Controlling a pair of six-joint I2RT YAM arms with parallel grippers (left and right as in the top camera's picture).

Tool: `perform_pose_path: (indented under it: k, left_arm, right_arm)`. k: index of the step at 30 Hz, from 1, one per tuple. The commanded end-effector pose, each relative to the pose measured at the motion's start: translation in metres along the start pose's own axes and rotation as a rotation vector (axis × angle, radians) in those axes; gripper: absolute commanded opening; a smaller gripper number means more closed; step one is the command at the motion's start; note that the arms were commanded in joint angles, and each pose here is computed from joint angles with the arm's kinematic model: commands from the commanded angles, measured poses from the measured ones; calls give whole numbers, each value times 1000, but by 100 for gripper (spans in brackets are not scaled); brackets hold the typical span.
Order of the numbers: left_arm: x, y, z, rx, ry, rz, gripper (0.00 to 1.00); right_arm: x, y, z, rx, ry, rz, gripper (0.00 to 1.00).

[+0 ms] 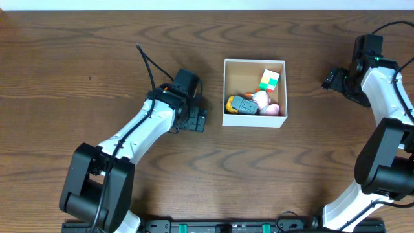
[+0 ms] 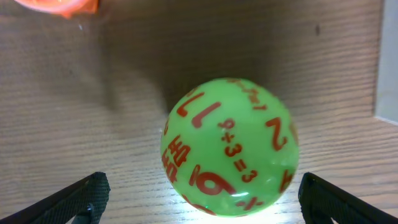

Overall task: Pack container
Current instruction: 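Lower the left gripper and grasp the green numbered ball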

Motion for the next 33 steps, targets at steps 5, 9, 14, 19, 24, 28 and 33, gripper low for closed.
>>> perform_pose_path:
  k: [5,9,14,19,24,28,33]
  left_arm:
    - [3,-1,4,17,-30,-3,98]
    - [4,-2,4,86,-30,-15,98]
    - [12,-2,3,112,-8,-7,98]
    - [28,-2,3,113,15,0,98]
    - [32,-4,7,112,-2,-5,98]
    - [31,-5,10,112,-21,-15,98]
    - [31,-6,11,112,-28,-18,99]
  right_arm:
    - [-9,-2,2,26,-26,2,99]
    - [-9,-2,2,26,-26,2,99]
    - [-9,-2,2,26,-26,2,99]
    - [-9,-2,2,26,-26,2,99]
    - [-9,-2,2,26,-26,2,99]
    - [-9,-2,2,26,-26,2,99]
    - [-9,-2,2,26,-26,2,99]
Point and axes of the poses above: each gripper's point midway between its finger pads, its own x axis out along the fingers, its own y axis along the line the jaws close on, z = x × y, the point moved 9 cm from there along -x, back along the fingers, and after that the axes turned 7 degrees about -x, right-handed, at the moved point
